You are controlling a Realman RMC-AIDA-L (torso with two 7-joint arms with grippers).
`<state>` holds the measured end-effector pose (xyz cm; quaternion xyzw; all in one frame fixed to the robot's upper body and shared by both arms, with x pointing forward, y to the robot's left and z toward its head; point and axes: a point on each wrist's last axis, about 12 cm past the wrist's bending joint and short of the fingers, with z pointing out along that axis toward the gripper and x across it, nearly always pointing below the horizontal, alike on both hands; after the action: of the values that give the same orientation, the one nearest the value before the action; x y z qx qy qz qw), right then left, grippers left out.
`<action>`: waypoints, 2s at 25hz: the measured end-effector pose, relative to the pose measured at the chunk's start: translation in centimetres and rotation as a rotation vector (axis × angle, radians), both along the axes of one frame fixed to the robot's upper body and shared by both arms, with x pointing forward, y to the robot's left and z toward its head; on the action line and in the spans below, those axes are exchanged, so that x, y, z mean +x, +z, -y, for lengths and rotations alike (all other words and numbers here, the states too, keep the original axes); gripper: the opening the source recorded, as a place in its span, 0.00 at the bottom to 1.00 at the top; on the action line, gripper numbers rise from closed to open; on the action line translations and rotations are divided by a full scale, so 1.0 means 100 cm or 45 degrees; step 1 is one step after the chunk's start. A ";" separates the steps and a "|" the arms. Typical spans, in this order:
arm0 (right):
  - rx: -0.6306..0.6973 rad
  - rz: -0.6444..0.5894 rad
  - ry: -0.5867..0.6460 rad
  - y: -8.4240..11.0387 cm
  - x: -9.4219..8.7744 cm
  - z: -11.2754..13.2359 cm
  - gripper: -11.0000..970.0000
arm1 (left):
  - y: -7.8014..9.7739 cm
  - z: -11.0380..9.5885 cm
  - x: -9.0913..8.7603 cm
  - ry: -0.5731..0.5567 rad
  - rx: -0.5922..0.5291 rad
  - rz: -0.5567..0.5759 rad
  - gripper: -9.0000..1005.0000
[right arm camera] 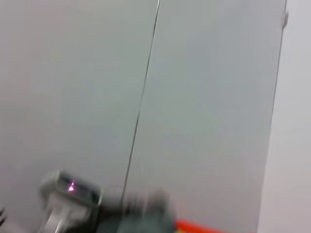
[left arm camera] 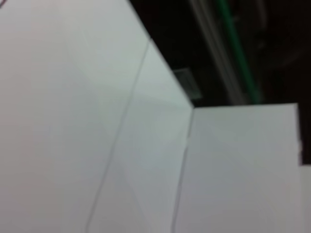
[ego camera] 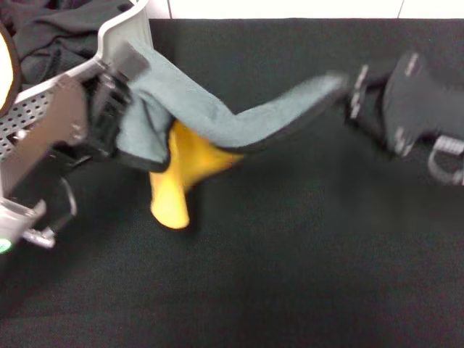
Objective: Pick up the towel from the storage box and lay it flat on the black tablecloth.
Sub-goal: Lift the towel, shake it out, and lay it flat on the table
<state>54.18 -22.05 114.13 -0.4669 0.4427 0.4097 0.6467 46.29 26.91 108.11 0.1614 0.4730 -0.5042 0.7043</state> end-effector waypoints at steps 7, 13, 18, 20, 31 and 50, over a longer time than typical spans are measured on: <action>0.050 0.155 0.013 0.070 0.028 0.000 0.02 | -0.035 0.026 0.005 0.036 0.217 -0.216 0.03; 0.034 0.189 -0.045 0.111 0.051 -0.014 0.02 | -0.046 0.049 0.011 -0.023 0.395 -0.203 0.04; 0.019 0.215 -0.084 0.127 0.060 -0.029 0.02 | -0.049 0.050 0.012 0.022 0.454 -0.175 0.10; 0.010 0.223 -0.108 0.131 0.061 -0.032 0.02 | -0.050 0.049 0.011 0.050 0.458 -0.154 0.17; -0.040 0.188 -0.187 0.129 0.073 -0.058 0.02 | -0.045 0.062 0.011 0.099 0.528 0.050 0.68; 0.164 0.052 -0.318 0.149 0.095 -0.093 0.02 | -0.034 0.094 0.002 0.450 0.628 0.432 0.70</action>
<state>63.66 -12.71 129.04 -0.3739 0.4569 0.3439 0.7302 46.48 17.46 104.70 0.3237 0.4775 -0.2109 0.7891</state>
